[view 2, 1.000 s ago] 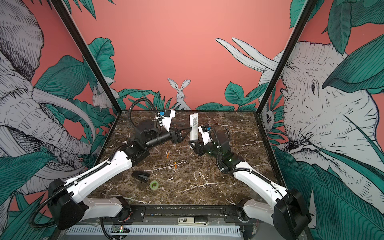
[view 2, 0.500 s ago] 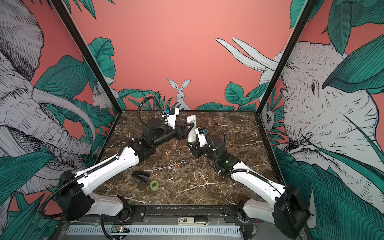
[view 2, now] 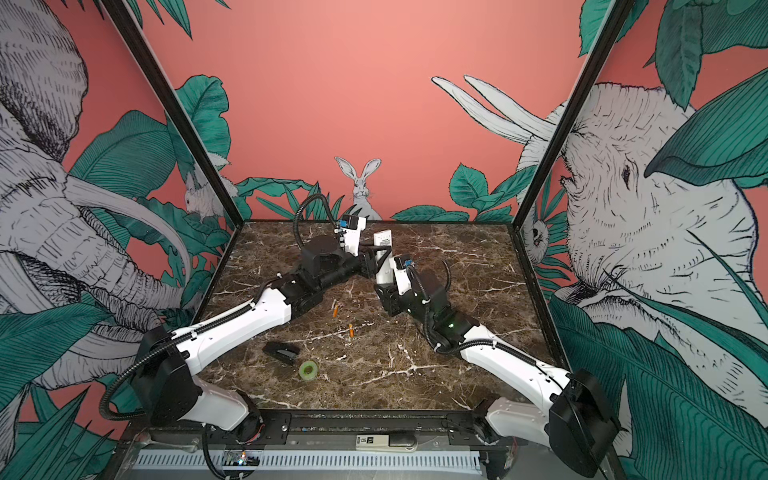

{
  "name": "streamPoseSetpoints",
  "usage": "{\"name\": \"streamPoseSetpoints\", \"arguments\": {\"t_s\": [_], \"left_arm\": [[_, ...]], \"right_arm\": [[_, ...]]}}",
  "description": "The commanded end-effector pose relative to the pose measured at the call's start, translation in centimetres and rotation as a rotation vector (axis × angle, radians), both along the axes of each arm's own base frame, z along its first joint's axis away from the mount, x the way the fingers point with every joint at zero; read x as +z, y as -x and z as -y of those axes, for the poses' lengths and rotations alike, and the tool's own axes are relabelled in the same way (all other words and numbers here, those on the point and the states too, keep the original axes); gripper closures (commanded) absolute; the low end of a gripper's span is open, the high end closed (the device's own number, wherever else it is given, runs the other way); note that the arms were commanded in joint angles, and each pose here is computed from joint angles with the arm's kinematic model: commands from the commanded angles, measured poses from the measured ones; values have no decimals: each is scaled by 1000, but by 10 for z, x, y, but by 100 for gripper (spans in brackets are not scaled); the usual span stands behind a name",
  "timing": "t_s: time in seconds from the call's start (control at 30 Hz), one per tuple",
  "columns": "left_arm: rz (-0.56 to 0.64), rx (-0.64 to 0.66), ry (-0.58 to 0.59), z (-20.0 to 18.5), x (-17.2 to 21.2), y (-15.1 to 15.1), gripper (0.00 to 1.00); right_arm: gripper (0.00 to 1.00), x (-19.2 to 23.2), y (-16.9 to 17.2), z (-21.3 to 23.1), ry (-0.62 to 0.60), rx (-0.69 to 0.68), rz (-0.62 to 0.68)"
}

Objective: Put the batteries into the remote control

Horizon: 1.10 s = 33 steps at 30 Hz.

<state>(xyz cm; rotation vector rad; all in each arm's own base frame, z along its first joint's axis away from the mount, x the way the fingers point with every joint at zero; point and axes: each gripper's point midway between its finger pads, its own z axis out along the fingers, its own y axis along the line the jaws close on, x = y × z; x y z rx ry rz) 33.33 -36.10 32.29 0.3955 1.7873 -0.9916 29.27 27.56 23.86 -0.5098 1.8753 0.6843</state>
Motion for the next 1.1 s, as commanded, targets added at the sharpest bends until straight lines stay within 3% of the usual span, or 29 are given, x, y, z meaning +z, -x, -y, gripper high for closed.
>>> {"name": "streamPoseSetpoints", "arguments": {"t_s": [0.0, 0.53, 0.6, 0.73, 0.83, 0.93, 1.07], "left_arm": [[17, -3, 48, 5, 18, -1, 58], [4, -66, 33, 11, 12, 8, 99], [6, -67, 26, 9, 11, 9, 100], [-7, -68, 20, 1, 10, 8, 100], [-54, -80, 72, -9, 7, 4, 100], [-90, -93, 73, -14, -3, 6, 100], [-115, -91, 41, -26, -12, 4, 100]], "right_arm": [[100, 10, -4, -4, -13, -8, 45], [99, 9, 2, -12, -1, 29, 57], [88, 12, 5, -14, 1, 49, 68], [50, 18, 16, -15, 20, 109, 113], [28, 18, 26, -11, 51, 146, 143], [18, 17, 37, -7, 86, 193, 177], [12, 18, 53, 2, 129, 241, 235]]}}
